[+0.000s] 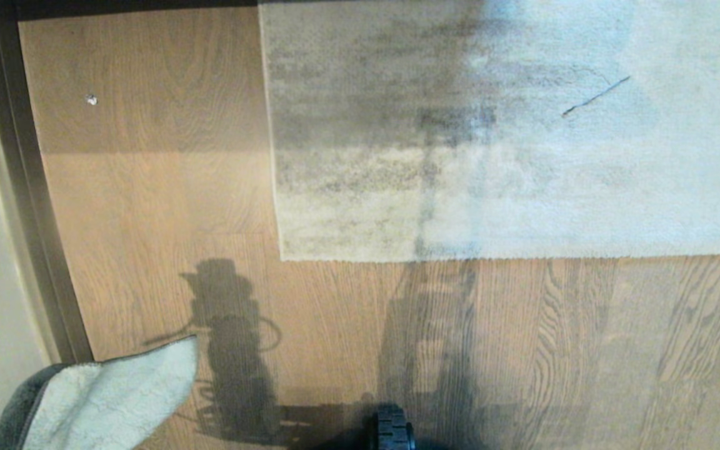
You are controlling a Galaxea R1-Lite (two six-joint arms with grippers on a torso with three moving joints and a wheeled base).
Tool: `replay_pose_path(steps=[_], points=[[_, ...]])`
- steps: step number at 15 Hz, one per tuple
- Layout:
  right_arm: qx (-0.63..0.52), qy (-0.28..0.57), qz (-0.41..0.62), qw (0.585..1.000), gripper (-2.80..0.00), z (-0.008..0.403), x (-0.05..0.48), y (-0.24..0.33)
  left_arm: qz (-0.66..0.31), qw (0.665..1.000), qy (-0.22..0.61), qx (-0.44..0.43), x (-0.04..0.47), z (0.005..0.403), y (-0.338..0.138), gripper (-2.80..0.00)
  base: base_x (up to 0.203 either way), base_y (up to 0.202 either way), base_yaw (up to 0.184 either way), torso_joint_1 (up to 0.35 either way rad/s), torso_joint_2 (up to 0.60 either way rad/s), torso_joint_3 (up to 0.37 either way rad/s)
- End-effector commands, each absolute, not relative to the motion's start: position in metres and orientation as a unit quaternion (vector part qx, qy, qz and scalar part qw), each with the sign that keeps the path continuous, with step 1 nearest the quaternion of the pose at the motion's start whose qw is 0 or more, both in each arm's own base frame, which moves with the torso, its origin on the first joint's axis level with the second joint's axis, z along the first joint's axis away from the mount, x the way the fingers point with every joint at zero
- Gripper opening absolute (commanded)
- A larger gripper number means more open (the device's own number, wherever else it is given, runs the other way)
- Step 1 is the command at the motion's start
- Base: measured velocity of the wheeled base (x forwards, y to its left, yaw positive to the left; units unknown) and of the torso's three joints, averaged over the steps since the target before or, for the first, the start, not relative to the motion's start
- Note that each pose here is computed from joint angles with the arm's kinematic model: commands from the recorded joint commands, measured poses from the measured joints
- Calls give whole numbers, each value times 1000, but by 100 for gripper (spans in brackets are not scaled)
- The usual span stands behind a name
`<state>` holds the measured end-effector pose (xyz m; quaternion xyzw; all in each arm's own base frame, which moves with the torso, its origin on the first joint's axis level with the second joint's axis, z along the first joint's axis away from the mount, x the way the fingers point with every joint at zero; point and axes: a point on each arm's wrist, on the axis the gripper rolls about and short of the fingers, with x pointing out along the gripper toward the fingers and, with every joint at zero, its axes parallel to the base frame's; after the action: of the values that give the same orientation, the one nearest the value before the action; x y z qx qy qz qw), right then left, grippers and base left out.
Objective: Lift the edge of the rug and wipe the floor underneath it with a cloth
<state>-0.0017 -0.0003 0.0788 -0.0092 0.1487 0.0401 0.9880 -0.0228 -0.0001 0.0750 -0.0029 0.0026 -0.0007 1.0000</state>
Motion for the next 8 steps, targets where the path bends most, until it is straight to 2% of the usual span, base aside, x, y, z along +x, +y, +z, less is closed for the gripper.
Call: replay_pose_path(steps=[1, 4, 8], points=[[-8, 151, 27, 988, -280, 79, -1, 0, 0, 1000, 2, -4, -23, 75, 0, -280, 0, 0, 0, 0, 0, 0], [-4, 124, 7, 992, -280, 79, -6, 0, -1, 1000, 2, -3, -23, 75, 0, -280, 0, 0, 0, 0, 0, 0], [-3, 17, 1, 1000, -280, 76, -22, 0, -1, 1000, 2, -4, -23, 75, 0, -280, 0, 0, 0, 0, 0, 0]])
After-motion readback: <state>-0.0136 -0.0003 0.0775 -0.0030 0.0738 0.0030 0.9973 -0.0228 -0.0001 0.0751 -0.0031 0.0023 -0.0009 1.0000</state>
